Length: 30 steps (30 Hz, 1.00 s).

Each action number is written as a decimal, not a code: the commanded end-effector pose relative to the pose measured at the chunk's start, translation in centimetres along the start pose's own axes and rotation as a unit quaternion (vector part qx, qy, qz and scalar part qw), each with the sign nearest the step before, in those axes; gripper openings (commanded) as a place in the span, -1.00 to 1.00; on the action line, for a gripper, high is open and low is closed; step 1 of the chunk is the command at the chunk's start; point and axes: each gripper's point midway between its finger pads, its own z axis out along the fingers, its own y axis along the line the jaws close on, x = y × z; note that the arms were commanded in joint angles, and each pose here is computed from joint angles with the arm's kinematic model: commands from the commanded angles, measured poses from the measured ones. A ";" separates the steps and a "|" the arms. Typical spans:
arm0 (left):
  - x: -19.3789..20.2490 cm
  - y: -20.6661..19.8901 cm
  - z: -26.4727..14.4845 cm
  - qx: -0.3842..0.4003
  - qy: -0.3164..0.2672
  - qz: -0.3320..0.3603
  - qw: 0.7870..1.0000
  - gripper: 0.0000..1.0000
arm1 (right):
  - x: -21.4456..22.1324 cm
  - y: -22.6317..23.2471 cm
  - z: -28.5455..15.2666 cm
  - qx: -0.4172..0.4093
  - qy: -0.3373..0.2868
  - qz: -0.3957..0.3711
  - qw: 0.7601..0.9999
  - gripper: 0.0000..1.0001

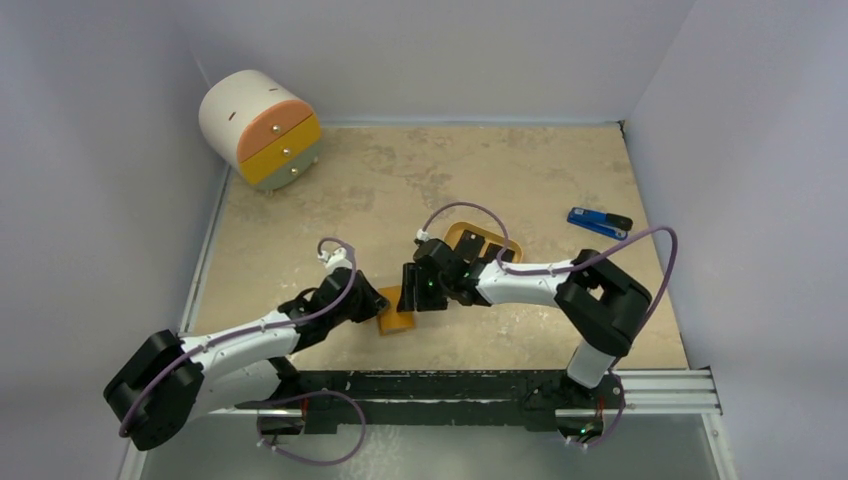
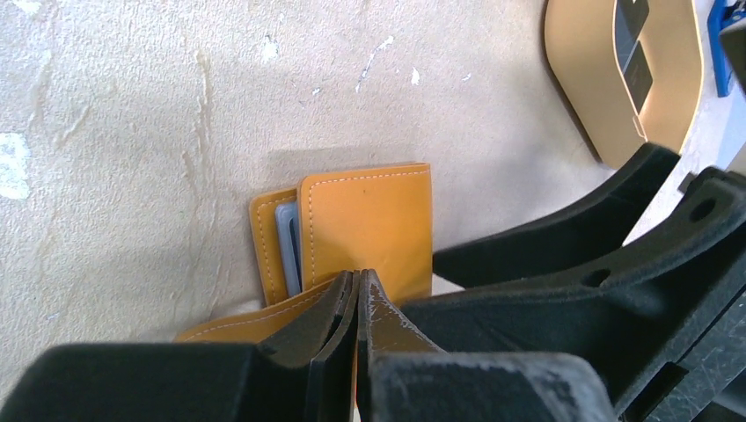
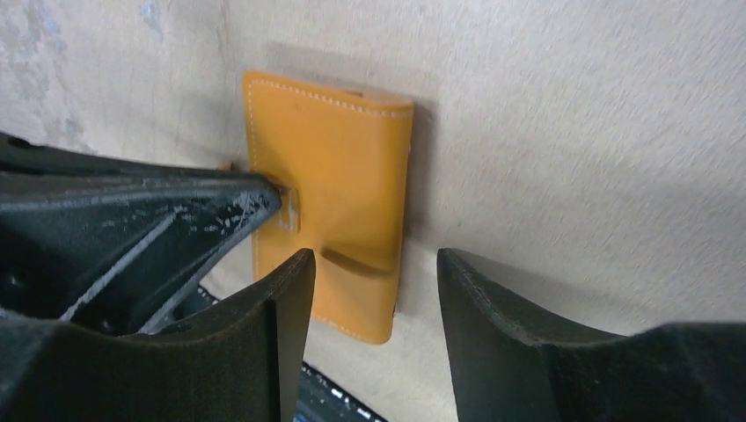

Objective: Put the credit cards into the card holder
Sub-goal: Close the card holder at the center of the board.

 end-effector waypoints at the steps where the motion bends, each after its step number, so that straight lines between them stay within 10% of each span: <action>1: 1.7 5.1 -0.1 -0.080 0.012 0.012 0.997 -1.00 | 1.9 -0.5 -1.0 -0.013 0.032 0.034 0.999 0.14; 30: 2.0 9.3 -2.0 -0.137 -0.018 -0.023 0.990 -1.00 | 1.2 3.4 1.4 -0.168 0.054 0.107 0.978 0.07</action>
